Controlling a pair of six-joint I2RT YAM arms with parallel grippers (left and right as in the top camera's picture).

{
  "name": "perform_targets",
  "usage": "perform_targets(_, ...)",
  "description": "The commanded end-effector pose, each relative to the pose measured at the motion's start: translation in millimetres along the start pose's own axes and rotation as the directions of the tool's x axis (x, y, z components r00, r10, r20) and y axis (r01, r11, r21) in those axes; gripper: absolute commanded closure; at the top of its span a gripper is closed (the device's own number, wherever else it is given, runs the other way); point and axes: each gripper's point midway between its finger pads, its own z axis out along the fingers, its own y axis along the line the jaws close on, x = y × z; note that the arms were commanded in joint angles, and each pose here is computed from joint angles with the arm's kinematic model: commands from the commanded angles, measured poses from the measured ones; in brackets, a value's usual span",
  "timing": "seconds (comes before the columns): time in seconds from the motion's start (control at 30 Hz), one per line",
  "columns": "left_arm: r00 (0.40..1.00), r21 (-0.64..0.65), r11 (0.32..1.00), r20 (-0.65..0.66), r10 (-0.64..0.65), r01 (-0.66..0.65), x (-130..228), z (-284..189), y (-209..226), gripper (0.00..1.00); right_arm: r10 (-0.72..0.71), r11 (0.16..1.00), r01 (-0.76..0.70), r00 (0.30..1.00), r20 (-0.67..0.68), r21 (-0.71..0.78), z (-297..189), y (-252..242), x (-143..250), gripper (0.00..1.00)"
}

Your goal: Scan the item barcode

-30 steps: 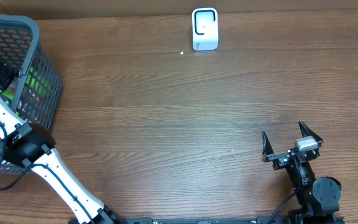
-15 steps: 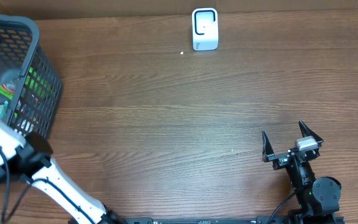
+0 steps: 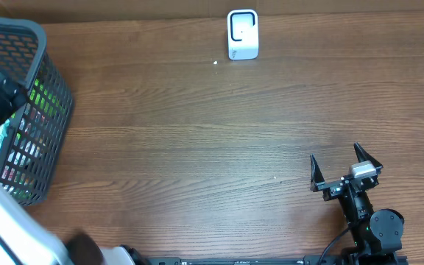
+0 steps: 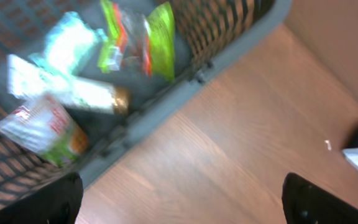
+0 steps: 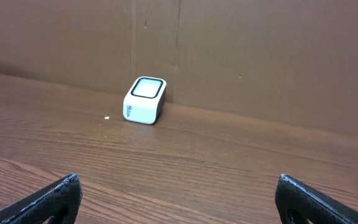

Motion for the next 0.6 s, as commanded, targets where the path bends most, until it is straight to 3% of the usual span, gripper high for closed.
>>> perform_targets(0.0,0.958,-0.054,0.998,0.287,-0.015,0.032,15.7,-59.6,12.8,0.00,-0.001,1.000,0.001,1.000,0.003,0.002,0.2,-0.3,2.1,0.00)
perform_targets(0.07,0.920,-0.002,0.997,0.385,-0.074,0.081,11.7,-64.5,10.9,0.00,-0.001,1.000,0.001,1.000,0.003,0.002,0.2,-0.3,2.0,0.00)
perform_targets(0.17,0.919,0.069,0.996,0.386,-0.080,0.058,2.9,-67.5,-3.8,0.00,-0.001,1.000,0.001,1.000,0.003,0.002,0.2,-0.3,2.1,0.00)
perform_targets(0.4,0.922,-0.017,0.997,0.383,-0.060,0.072,-77.8,-78.2,0.4,0.00,-0.001,1.000,0.001,1.000,0.003,0.002,0.2,-0.3,2.0,0.00)
perform_targets(0.5,0.947,-0.050,0.980,0.272,-0.170,0.191,-103.0,-29.0,37.3,0.00,-0.001,1.000,0.001,1.000,0.003,0.002,0.2,-0.3,2.1,0.00)
perform_targets(0.57,0.956,-0.082,0.965,0.177,-0.233,0.250,-100.6,9.6,58.0,0.00,-0.001,1.000,0.001,1.000,0.003,0.002,0.2,-0.3,2.0,0.00)
